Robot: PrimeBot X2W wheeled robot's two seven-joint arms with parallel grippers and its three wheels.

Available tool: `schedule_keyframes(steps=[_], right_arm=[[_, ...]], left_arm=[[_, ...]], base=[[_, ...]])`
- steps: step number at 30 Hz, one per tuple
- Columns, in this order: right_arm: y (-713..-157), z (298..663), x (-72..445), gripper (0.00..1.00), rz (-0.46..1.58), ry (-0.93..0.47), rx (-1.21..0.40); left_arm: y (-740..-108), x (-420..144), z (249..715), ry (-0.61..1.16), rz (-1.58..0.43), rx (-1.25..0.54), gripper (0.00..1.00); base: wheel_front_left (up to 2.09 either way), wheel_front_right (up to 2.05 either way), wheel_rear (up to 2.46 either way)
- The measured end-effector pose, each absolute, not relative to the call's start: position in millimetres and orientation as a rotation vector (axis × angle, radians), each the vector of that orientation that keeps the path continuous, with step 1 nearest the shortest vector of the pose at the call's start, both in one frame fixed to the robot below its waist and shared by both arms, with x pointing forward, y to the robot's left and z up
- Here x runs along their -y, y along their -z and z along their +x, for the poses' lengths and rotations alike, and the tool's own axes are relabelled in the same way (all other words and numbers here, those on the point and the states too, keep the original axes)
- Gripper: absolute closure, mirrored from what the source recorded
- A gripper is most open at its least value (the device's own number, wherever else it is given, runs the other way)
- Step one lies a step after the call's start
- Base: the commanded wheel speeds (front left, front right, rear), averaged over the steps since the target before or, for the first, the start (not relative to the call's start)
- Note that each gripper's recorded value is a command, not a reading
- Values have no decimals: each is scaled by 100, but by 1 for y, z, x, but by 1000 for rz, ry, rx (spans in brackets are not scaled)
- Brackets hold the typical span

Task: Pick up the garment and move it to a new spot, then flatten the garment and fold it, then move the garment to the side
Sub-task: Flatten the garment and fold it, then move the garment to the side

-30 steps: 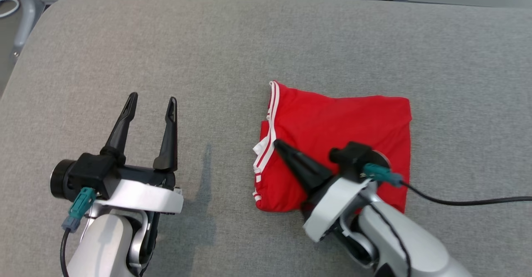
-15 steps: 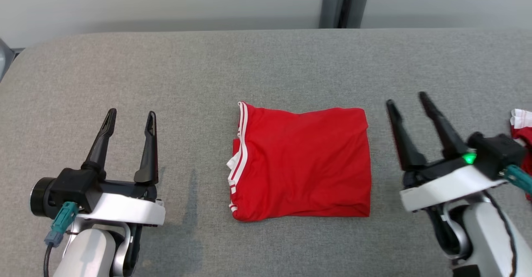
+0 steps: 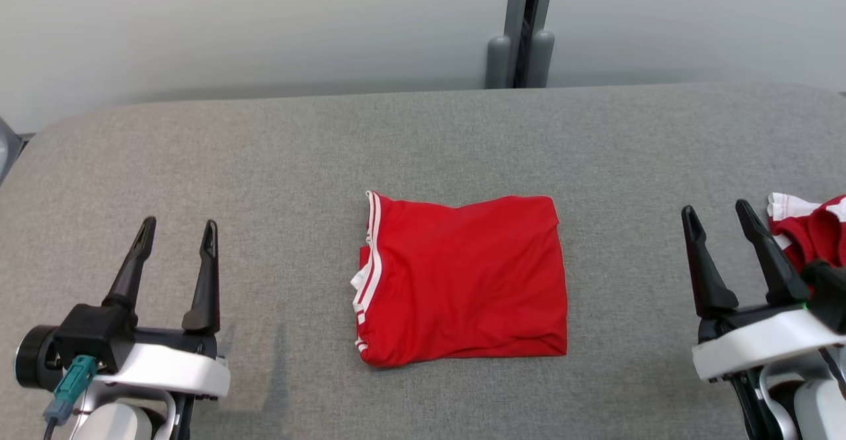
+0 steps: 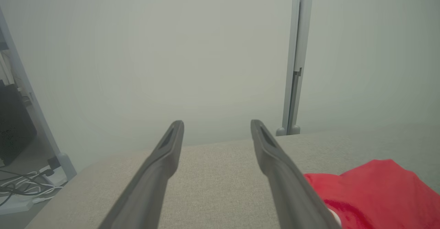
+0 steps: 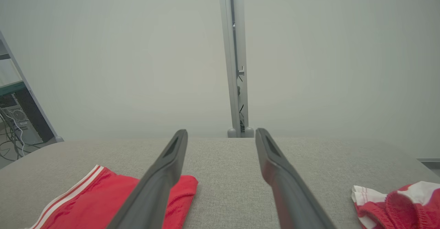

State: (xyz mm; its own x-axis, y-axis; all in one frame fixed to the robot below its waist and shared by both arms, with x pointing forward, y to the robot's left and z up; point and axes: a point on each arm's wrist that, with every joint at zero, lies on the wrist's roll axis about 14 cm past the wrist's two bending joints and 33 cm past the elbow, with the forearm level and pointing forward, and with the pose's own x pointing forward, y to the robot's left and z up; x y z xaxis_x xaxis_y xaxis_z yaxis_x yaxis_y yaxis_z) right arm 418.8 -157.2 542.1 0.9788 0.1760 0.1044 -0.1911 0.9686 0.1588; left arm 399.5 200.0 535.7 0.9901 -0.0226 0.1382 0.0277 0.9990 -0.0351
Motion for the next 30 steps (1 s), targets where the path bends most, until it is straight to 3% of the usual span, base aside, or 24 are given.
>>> schedule_keyframes(steps=[16,30], right_arm=[[-543,370,181,0,171,-102,63],[-543,366,183,0,168,-88,47]], left_arm=[[-530,-208,360,2,-35,81,0],[-530,-209,357,-3,-33,57,0]], base=[[0,0,0],[0,0,0]])
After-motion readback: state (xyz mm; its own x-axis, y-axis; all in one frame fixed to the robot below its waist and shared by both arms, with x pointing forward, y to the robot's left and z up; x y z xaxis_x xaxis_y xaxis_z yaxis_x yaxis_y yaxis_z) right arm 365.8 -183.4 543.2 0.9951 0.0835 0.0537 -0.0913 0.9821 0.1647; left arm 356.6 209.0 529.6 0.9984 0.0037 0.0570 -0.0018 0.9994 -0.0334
